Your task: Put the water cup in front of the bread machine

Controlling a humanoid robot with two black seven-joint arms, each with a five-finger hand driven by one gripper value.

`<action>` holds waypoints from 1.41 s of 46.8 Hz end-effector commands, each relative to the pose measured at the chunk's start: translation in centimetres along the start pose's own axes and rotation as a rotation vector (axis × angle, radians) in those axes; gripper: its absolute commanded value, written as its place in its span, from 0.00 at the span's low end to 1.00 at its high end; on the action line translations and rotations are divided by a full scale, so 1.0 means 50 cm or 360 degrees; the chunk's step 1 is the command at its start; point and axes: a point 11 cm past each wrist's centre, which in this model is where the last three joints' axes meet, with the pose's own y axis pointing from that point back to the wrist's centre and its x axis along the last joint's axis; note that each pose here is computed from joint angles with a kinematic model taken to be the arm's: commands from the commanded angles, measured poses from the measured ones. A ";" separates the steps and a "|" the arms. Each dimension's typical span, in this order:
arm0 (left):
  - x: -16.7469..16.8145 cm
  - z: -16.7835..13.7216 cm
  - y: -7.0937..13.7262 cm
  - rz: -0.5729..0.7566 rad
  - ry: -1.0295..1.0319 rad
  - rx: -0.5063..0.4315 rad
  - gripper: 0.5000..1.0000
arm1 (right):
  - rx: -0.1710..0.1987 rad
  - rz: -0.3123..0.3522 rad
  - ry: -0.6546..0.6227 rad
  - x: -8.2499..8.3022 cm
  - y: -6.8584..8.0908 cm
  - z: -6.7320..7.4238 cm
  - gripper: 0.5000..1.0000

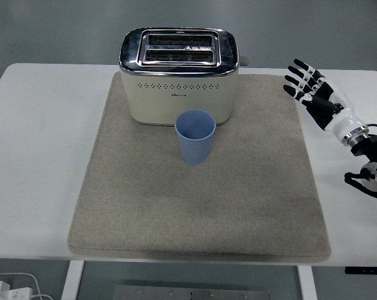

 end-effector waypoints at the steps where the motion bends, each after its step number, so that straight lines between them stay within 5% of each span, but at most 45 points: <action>1: 0.000 0.000 0.000 0.0000 -0.0004 0.0000 1.00 | -0.0007 0.0007 -0.0046 -0.007 -0.020 -0.024 0.86; 7: 0.000 0.000 0.000 0.0000 -0.0001 0.0000 1.00 | -0.0008 0.0008 -0.0087 -0.023 -0.051 -0.058 0.86; 15: 0.000 0.000 0.000 0.0000 -0.0001 0.0000 1.00 | 0.0018 0.0139 -0.0115 -0.016 -0.073 -0.096 0.86; 25: -0.001 0.000 0.000 -0.0005 -0.0005 0.0001 1.00 | 0.0027 0.0199 -0.0106 -0.005 -0.073 -0.104 0.86; 33: -0.001 0.000 0.000 -0.0005 -0.0005 0.0001 1.00 | 0.0089 0.0208 -0.0154 -0.006 -0.078 -0.123 0.86; 43: -0.001 0.000 0.000 -0.0005 -0.0005 0.0001 1.00 | 0.0082 0.0232 -0.0144 -0.014 -0.085 -0.122 0.86; 66: 0.000 -0.002 0.000 -0.0002 -0.0003 0.0003 1.00 | 0.0034 0.0202 -0.0181 -0.112 -0.140 -0.075 0.86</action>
